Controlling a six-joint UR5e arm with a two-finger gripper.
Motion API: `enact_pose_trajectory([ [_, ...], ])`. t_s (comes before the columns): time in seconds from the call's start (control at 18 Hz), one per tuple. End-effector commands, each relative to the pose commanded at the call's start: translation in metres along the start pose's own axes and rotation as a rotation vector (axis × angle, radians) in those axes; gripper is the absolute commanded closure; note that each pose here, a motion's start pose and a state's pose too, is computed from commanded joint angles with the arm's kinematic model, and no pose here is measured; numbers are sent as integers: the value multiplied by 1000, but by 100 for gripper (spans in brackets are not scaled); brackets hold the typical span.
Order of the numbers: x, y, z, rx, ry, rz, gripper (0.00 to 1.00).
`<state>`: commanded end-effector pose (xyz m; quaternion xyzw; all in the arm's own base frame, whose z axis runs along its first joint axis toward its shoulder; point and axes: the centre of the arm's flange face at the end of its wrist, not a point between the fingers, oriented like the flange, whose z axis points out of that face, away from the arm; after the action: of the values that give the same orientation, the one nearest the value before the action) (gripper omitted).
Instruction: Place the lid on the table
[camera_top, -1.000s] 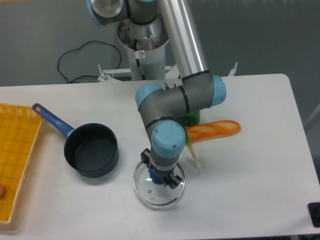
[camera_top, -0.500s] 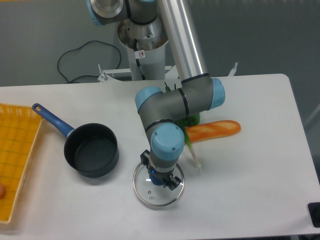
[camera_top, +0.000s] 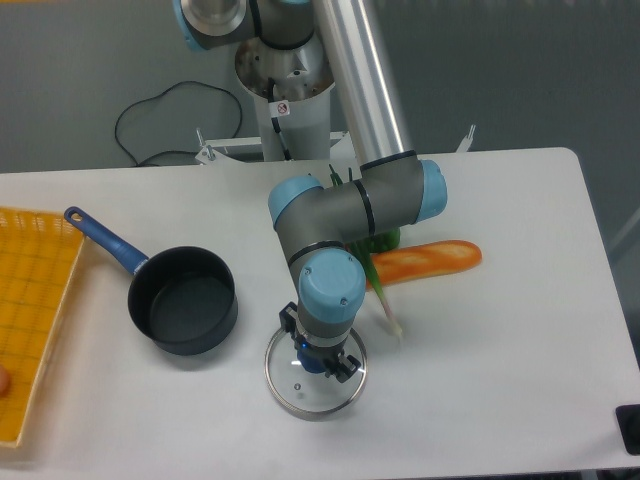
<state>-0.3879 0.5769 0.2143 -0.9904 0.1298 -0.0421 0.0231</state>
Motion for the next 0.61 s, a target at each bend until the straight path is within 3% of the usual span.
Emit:
enact_pose_trajectory([
  [0.61, 1, -1, 3, -1, 2, 0, 57],
])
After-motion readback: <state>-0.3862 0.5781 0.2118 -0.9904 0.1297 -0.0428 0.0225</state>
